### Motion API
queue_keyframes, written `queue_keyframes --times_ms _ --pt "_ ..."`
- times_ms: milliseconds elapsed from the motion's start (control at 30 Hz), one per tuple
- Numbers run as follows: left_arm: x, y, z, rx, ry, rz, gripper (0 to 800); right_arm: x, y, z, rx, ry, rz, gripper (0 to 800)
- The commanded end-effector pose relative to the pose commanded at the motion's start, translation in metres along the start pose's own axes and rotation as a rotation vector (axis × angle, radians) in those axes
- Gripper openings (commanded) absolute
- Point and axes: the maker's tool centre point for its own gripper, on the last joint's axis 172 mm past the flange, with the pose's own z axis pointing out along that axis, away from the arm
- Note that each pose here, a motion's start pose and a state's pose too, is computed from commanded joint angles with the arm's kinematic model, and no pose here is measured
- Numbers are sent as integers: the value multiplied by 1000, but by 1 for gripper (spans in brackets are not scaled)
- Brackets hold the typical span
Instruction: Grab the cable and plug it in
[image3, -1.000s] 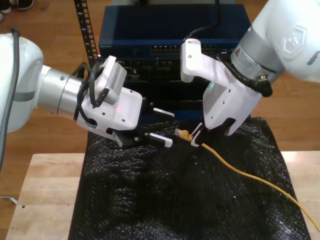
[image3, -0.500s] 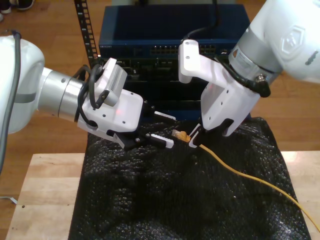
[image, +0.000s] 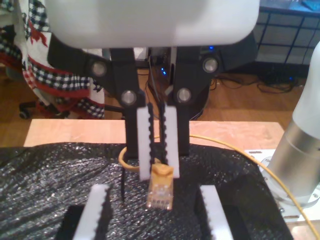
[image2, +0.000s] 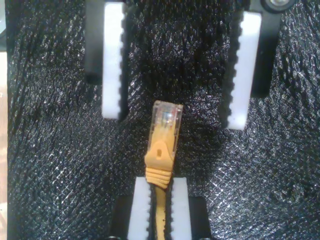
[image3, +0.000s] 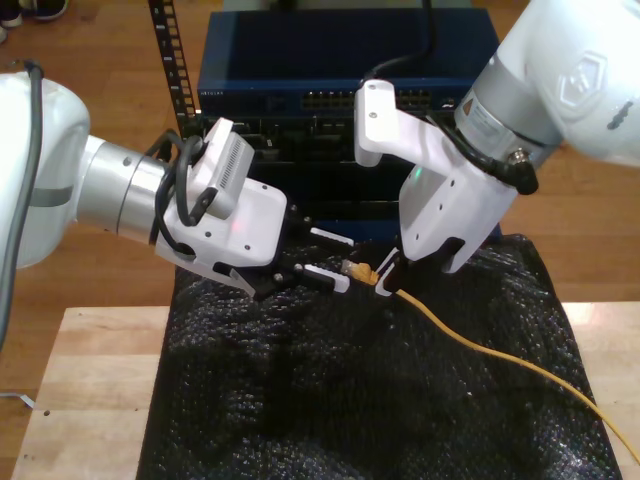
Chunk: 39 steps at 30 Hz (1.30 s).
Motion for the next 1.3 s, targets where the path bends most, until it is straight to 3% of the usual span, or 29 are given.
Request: queue_keyframes --times_ms 167,267,700,1033,1100,1300 --pt "0 0 0 -1 1 5 378 0 0 1 1 -1 1 6" --pt "0 0 0 -1 1 5 323 0 0 1 3 -1 1 4" --pt "-1 2 1 -5 2 5 246 0 0 2 4 0 2 6" --pt "-2 5 5 -14 3 1 117 0 0 2 4 0 2 4" --pt "-2 5 5 -14 3 1 46 0 0 2 4 0 2 4" --pt "-4 7 6 -17 2 -3 3 0 0 2 4 0 1 27"
